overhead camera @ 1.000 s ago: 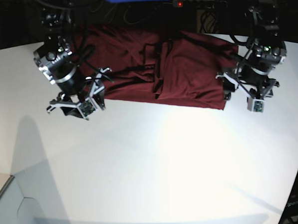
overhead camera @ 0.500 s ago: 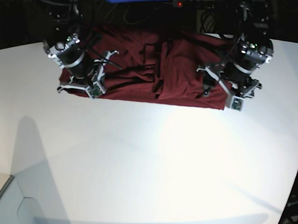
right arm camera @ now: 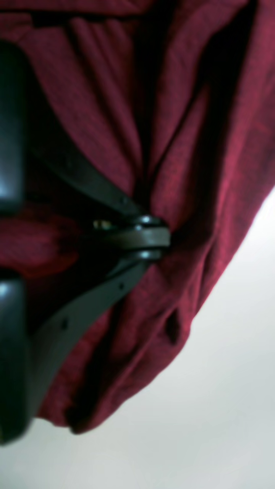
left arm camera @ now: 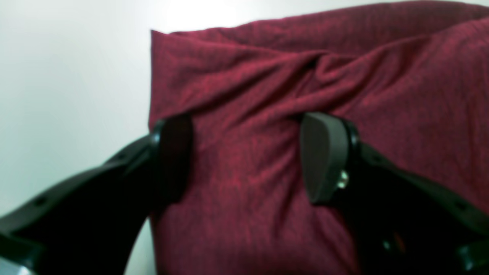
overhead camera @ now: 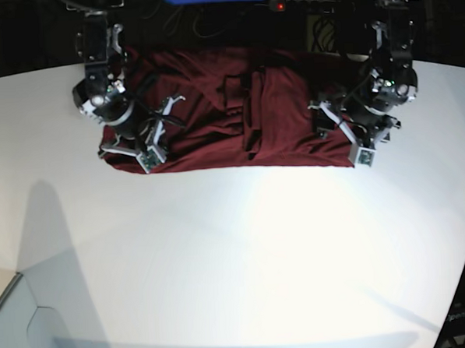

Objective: Layout the t-shirt on the table in an organized manner, then fold the t-shirt properly

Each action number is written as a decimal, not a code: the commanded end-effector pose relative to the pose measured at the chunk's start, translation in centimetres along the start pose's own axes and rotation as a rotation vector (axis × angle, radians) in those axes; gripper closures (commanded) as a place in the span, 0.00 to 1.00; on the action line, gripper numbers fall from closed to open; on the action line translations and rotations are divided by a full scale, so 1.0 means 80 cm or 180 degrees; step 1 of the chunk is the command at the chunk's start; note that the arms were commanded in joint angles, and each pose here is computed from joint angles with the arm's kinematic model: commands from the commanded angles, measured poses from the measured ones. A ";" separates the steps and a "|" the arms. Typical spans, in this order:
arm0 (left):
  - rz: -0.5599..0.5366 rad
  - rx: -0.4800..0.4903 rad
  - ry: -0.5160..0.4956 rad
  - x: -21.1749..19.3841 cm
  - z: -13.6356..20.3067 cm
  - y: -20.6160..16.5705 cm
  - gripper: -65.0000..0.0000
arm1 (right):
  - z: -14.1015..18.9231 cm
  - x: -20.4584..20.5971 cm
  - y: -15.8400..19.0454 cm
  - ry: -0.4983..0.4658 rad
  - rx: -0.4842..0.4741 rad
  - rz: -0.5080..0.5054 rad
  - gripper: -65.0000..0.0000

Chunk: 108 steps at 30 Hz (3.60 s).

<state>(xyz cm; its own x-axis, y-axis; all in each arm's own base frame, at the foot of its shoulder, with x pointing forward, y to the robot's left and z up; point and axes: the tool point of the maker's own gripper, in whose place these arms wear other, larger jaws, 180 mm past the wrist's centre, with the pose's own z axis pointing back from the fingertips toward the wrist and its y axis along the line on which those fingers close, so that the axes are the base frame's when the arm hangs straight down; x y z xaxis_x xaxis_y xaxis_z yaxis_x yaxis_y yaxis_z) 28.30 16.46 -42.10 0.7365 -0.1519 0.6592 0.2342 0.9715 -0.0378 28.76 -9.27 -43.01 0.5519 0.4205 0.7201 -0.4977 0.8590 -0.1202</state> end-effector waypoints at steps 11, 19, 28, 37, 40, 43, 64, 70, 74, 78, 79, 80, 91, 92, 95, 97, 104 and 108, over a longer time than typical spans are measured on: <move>0.0056 0.0060 -0.0444 0.044 -0.009 0.015 0.34 | -0.028 0.032 -0.042 0.0035 -0.0104 0.0114 1.00; 0.0129 0.0211 -0.0956 0.104 0.031 0.026 0.34 | 0.009 0.078 -0.058 -0.0302 -0.0352 0.0305 0.92; 0.0113 0.0354 -0.0994 0.090 0.062 0.037 0.34 | 0.048 0.054 -0.057 -0.0255 -0.0480 0.0369 0.50; 0.0314 0.0570 -0.0786 0.045 0.066 0.072 0.34 | 0.064 -0.014 -0.112 0.0064 -0.0849 -0.0139 0.32; 0.0312 0.0575 -0.0771 0.043 0.067 0.073 0.34 | 0.061 -0.025 -0.110 0.0129 -0.0817 -0.0184 0.32; 0.0387 0.0677 -0.0784 0.041 0.073 0.087 0.34 | 0.056 -0.033 -0.099 0.0166 -0.0754 -0.0240 0.32; 0.0655 0.0859 -0.0411 -0.028 0.071 0.119 0.34 | 0.060 -0.047 -0.081 0.0216 -0.0727 -0.0373 0.31; 0.0628 0.0874 -0.0427 -0.024 0.073 0.122 0.34 | 0.077 -0.029 -0.099 0.0096 -0.0895 -0.0336 0.31; 0.0637 0.0865 -0.0423 -0.025 0.072 0.120 0.34 | 0.083 -0.016 -0.097 0.0121 -0.0890 -0.0291 0.31; 0.0637 0.0865 -0.0423 -0.025 0.072 0.120 0.34 | 0.084 -0.007 -0.093 0.0287 -0.0823 -0.0259 0.31; 0.0629 0.0870 -0.0422 -0.025 0.073 0.121 0.34 | 0.085 -0.010 -0.094 0.0340 -0.0842 -0.0307 0.31; 0.0626 0.0866 -0.0417 -0.026 0.073 0.121 0.34 | 0.085 -0.010 -0.095 0.0356 -0.0852 -0.0329 0.31; 0.0621 0.0881 -0.0383 -0.036 0.077 0.121 0.34 | 0.067 -0.017 -0.078 0.0434 -0.0709 -0.0461 0.31; 0.0621 0.0881 -0.0383 -0.036 0.077 0.121 0.34 | 0.064 -0.021 -0.074 0.0454 -0.0676 -0.0487 0.31; 0.0621 0.0881 -0.0383 -0.036 0.077 0.121 0.34 | 0.056 -0.031 -0.066 0.0504 -0.0599 -0.0539 0.31; 0.0621 0.0881 -0.0378 -0.037 0.077 0.121 0.34 | 0.052 -0.036 -0.062 0.0535 -0.0565 -0.0559 0.31; 0.0623 0.0885 -0.0379 -0.037 0.077 0.121 0.34 | 0.052 -0.038 -0.062 0.0546 -0.0559 -0.0568 0.31; 0.0623 0.0885 -0.0379 -0.037 0.077 0.121 0.34 | 0.052 -0.038 -0.062 0.0551 -0.0558 -0.0568 0.32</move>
<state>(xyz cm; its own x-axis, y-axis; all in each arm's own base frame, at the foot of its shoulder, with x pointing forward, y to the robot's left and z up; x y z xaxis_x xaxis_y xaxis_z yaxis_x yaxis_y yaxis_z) 23.75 26.93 -40.99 0.6981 0.0634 0.7132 -0.0996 0.9950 0.0091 26.31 -15.84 -42.29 0.7428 0.2891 0.6039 -0.2741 0.9542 -0.1197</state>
